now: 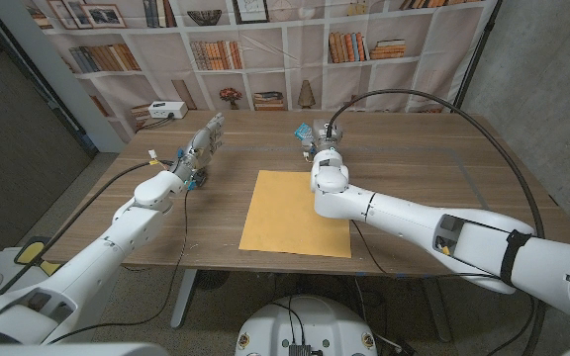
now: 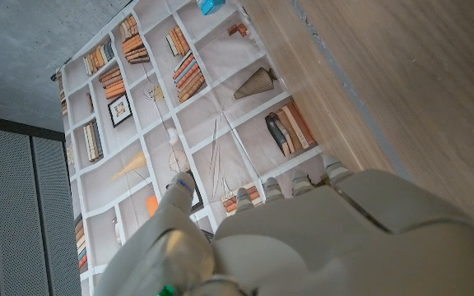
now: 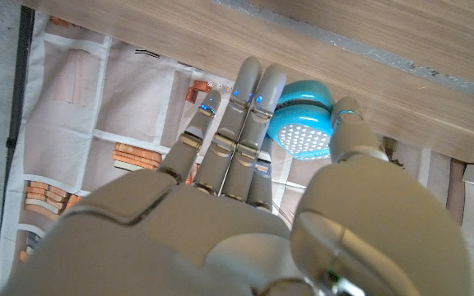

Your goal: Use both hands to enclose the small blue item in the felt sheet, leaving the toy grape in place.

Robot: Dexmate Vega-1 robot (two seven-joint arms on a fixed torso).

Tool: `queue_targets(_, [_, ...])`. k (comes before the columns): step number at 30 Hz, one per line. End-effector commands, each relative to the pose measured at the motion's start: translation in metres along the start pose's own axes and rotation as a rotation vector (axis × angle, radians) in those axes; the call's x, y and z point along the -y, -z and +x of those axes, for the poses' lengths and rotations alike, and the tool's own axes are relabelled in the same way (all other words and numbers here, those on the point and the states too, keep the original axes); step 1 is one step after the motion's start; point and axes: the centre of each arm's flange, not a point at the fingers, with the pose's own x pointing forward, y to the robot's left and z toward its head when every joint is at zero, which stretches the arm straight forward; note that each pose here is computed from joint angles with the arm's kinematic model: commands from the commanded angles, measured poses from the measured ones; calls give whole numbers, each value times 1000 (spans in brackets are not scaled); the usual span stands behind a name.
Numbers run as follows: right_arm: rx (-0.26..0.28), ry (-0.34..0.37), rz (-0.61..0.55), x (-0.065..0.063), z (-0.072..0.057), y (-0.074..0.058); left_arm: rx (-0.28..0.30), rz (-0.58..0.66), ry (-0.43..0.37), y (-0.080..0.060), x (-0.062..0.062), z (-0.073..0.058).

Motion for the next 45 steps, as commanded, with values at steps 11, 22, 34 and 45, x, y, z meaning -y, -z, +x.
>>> queue_targets(11, [109, 27, 54, 18, -74, 28, 30, 15, 61, -8, 12, 6])
queue_targets(22, [86, 22, 59, 24, -105, 32, 38, 22, 92, -12, 21, 10])
queue_targets(34, [-48, -131, 104, 18, -152, 8, 40, 23, 118, -11, 25, 15])
queue_targets(45, [-152, -273, 176, 9, -168, -9, 34, 28, 126, -9, 25, 20])
